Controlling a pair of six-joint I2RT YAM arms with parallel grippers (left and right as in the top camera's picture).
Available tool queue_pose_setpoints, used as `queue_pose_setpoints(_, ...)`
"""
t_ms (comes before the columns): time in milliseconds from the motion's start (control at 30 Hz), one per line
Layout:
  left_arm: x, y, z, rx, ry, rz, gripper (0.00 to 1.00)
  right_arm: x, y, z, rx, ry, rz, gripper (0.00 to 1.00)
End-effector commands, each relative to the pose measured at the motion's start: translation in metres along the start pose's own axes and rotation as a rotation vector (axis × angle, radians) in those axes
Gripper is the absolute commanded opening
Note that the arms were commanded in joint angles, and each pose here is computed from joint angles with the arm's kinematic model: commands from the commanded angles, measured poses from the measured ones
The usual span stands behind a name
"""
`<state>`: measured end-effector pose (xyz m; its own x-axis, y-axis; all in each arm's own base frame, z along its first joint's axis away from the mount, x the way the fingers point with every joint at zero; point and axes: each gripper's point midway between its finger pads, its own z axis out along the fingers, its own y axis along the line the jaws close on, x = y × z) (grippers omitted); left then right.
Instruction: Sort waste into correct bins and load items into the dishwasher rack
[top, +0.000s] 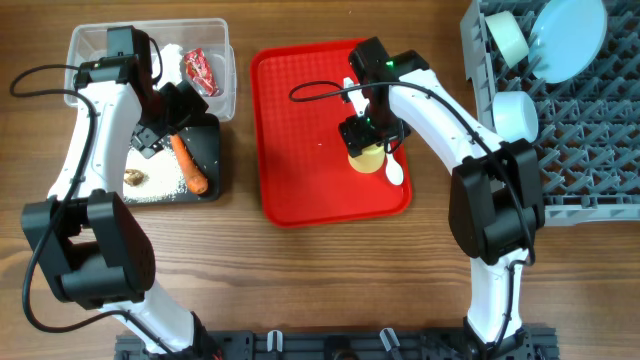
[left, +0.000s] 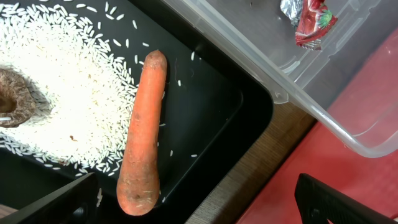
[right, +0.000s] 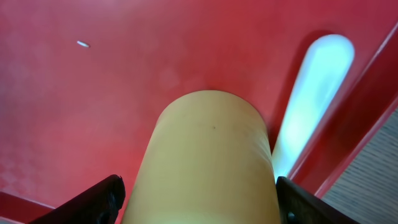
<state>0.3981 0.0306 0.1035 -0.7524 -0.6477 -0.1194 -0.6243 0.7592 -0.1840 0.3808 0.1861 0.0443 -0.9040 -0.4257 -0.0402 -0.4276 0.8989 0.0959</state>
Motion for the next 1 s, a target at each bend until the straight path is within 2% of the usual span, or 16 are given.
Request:
queue_pose_setpoints(0,-0.008,-0.004,-0.016,0.019,-0.046,0.003,1.0,0.011,0.002,0.015,-0.028,0.044,0.006,0.78)
queue_pose_setpoints(467,-0.008,-0.004,-0.016,0.019,-0.046,0.003,1.0,0.012,0.002,0.017,-0.028,0.048,0.007,0.59)
queue_pose_setpoints(733,-0.008,-0.004,-0.016,0.019,-0.046,0.003,1.0,0.012,0.003,0.006,-0.027,0.051,0.007,0.56)
queue_pose_setpoints(967,-0.008,-0.004,-0.016,0.019,-0.046,0.003,1.0,0.002,0.003,-0.037,-0.001,0.002,0.001,0.56)
